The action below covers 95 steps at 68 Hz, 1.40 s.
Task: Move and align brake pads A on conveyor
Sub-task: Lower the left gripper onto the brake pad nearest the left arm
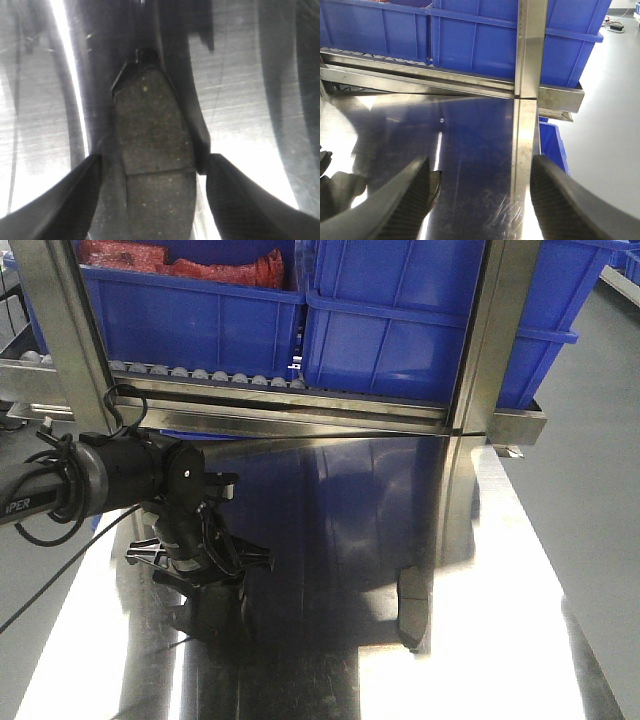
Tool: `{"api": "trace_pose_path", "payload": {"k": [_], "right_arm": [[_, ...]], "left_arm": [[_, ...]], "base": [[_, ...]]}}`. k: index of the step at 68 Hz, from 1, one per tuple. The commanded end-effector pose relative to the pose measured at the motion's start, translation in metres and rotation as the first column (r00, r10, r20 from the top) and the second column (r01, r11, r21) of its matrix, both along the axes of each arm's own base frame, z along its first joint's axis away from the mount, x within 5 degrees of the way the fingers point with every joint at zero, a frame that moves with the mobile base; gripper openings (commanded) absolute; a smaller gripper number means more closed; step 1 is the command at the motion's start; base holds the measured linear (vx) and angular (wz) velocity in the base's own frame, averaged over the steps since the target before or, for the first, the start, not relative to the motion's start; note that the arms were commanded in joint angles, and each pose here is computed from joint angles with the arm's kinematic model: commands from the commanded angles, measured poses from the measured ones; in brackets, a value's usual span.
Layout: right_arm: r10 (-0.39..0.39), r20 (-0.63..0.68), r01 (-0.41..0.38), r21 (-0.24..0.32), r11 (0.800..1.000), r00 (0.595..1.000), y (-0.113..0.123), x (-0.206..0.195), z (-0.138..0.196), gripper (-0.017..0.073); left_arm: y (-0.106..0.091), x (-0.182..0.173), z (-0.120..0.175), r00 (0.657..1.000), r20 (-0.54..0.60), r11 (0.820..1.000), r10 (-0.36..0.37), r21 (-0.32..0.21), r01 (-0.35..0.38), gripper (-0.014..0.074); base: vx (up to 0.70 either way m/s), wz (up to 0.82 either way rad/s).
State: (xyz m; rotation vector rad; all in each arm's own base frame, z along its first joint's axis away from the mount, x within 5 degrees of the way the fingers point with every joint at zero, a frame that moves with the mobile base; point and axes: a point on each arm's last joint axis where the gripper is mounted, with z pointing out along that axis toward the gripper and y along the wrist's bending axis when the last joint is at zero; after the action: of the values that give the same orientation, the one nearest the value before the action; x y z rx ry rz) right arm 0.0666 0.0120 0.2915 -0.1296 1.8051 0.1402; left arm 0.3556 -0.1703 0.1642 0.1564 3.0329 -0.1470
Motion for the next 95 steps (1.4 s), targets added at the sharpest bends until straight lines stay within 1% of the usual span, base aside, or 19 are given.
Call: {"api": "trace_pose_path", "payload": {"k": [1, 6, 15, 23, 27, 32, 33, 41, 48, 60, 69, 79, 83, 90, 95], "right_arm": [[-0.009, 0.093, 0.008, 0.006, 1.0, 0.996, -0.001, 0.001, 0.015, 0.0432], [-0.009, 0.093, 0.008, 0.006, 1.0, 0.996, -0.001, 0.001, 0.015, 0.0432], [-0.009, 0.093, 0.008, 0.006, 1.0, 0.996, -0.001, 0.001, 0.015, 0.0432], [-0.009, 0.093, 0.008, 0.006, 1.0, 0.996, -0.001, 0.001, 0.015, 0.0432], [-0.009, 0.093, 0.008, 0.006, 1.0, 0.996, -0.001, 0.001, 0.015, 0.0432], [-0.009, 0.093, 0.008, 0.006, 1.0, 0.996, -0.001, 0.001, 0.015, 0.0432], [-0.009, 0.093, 0.008, 0.006, 1.0, 0.996, -0.001, 0.001, 0.015, 0.0432], [-0.009, 0.093, 0.008, 0.006, 1.0, 0.996, -0.001, 0.001, 0.015, 0.0432], [-0.009, 0.093, 0.008, 0.006, 1.0, 0.996, -0.001, 0.001, 0.015, 0.0432], [-0.009, 0.093, 0.008, 0.006, 1.0, 0.996, -0.001, 0.001, 0.015, 0.0432], [-0.009, 0.093, 0.008, 0.006, 1.0, 0.996, -0.001, 0.001, 0.015, 0.0432], [-0.009, 0.093, 0.008, 0.006, 1.0, 0.996, -0.001, 0.001, 0.015, 0.0432], [-0.009, 0.093, 0.008, 0.006, 1.0, 0.996, -0.001, 0.001, 0.015, 0.0432], [-0.009, 0.093, 0.008, 0.006, 1.0, 0.996, -0.001, 0.001, 0.015, 0.0432], [-0.009, 0.093, 0.008, 0.006, 1.0, 0.996, -0.001, 0.001, 0.015, 0.0432]], "left_arm": [[-0.004, 0.005, 0.011, 0.998, 0.069, 0.999, 0.013, -0.036, -0.01, 0.0417], [-0.004, 0.005, 0.009, 0.998, 0.069, 1.0, 0.001, -0.021, 0.0, 0.041], [-0.011, 0.003, 0.002, 0.997, 0.069, 1.0, -0.029, 0.011, 0.029, 0.0395], [-0.018, 0.0, -0.005, 0.997, 0.06, 0.998, -0.05, 0.04, 0.048, 0.034], [-0.02, -0.002, -0.005, 0.997, 0.057, 0.998, -0.052, 0.049, 0.049, 0.0286], [-0.02, -0.002, -0.004, 0.998, 0.053, 0.998, -0.045, 0.048, 0.043, 0.0191], [-0.02, -0.003, -0.004, 0.998, 0.051, 0.998, -0.045, 0.049, 0.043, 0.0159], [-0.018, -0.004, 0.003, 0.997, 0.058, 0.997, -0.053, 0.06, 0.049, -0.001], [-0.016, -0.006, 0.018, 0.994, 0.093, 0.997, -0.061, 0.059, 0.056, -0.0008], [-0.01, -0.013, 0.063, 0.975, 0.211, 0.997, -0.071, 0.034, 0.065, -0.0008], [-0.001, -0.024, 0.104, 0.944, 0.321, 0.997, -0.078, 0.015, 0.077, -0.0008], [0.012, -0.044, 0.137, 0.905, 0.418, 0.996, -0.078, 0.0, 0.085, -0.0007], [0.019, -0.056, 0.147, 0.889, 0.451, 0.996, -0.08, 0.0, 0.09, -0.0007], [0.03, -0.076, 0.154, 0.872, 0.483, 0.995, -0.079, -0.009, 0.095, -0.0007], [0.04, -0.093, 0.159, 0.854, 0.515, 0.995, -0.073, -0.026, 0.1, -0.0007]], "base": [[0.0, 0.0], [0.0, 0.0], [0.0, 0.0], [0.0, 0.0], [0.0, 0.0], [0.0, 0.0], [0.0, 0.0], [0.0, 0.0], [0.0, 0.0], [0.0, 0.0], [0.0, 0.0], [0.0, 0.0], [0.0, 0.0], [0.0, 0.0], [0.0, 0.0]]}}
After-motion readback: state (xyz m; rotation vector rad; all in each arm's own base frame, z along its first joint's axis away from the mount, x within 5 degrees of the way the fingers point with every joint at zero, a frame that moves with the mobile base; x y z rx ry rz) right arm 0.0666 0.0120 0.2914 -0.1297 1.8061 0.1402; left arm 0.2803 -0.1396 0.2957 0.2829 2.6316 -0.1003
